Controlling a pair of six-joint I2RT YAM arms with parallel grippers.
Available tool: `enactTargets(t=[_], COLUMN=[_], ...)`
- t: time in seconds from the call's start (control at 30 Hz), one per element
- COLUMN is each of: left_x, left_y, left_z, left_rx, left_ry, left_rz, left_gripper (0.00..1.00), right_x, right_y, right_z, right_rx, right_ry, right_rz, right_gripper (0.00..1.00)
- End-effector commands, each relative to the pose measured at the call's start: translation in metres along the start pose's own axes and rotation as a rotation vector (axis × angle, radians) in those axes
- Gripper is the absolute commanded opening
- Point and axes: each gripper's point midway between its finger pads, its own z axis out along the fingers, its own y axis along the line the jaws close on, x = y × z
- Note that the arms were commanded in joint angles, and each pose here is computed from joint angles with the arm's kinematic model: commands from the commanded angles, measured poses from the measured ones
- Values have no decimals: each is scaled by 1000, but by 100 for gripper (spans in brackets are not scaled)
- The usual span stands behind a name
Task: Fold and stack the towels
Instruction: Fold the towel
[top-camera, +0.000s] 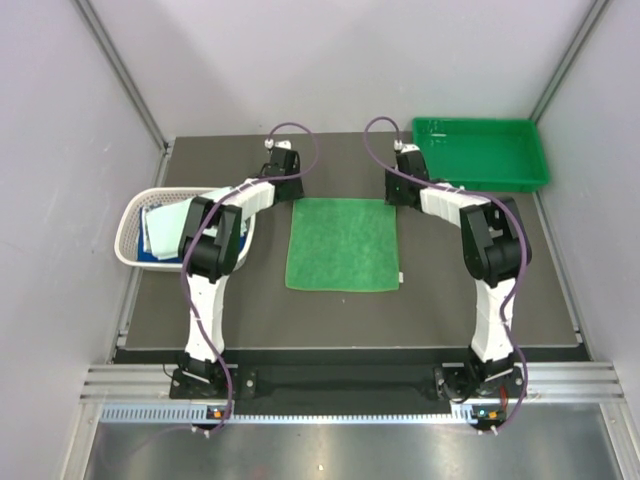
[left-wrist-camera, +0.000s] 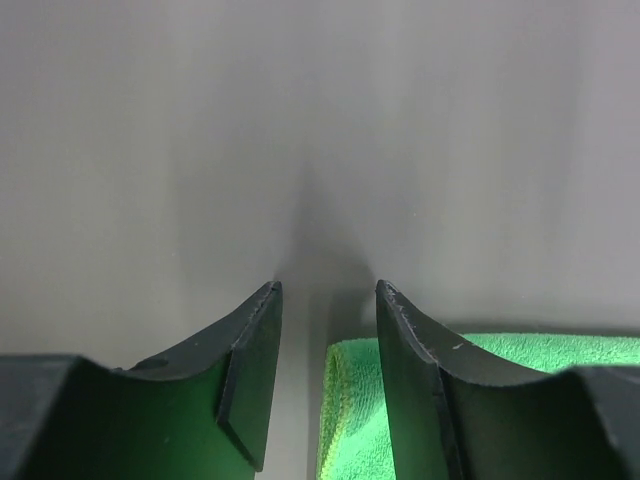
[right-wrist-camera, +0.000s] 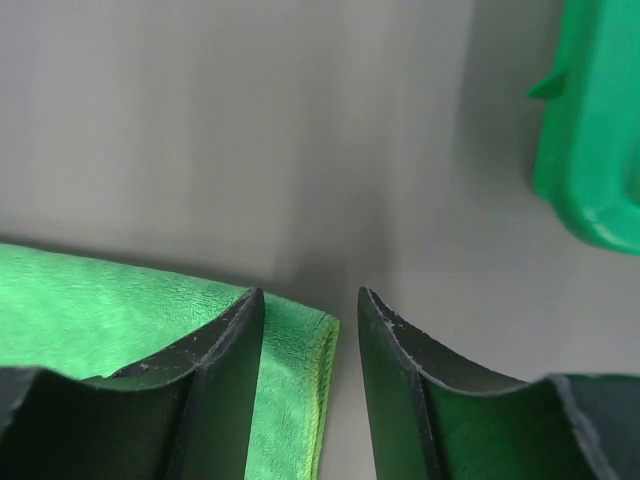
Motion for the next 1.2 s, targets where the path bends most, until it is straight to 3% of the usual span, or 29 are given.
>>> enactTargets(t=[0.0,0.23,0.5,0.8,1.17], left_x=[-9,-26,-53,-35,-8], left_y=[-5,-8,-16,-18,-12], left_z=[3,-7,-47,-64,-46], left_rx=[36,91,154,199,177], left_ry=[-8,-59,-153,-126,-58], left_rz=[-5,-47,-74,-84,-88], left_gripper=[47,54,57,54,51], right_x=[-12,-22,-47,-19,4], right_y=[1,-10,-11,6,12], right_z=[4,-7,-51,-60,-38], right_rx=[-18,-14,-19,-90,-99], right_ry=[-15,-62,-161,-118,-48], right_rz=[-2,40,80,73,46], right_gripper=[43,46,48,48,48])
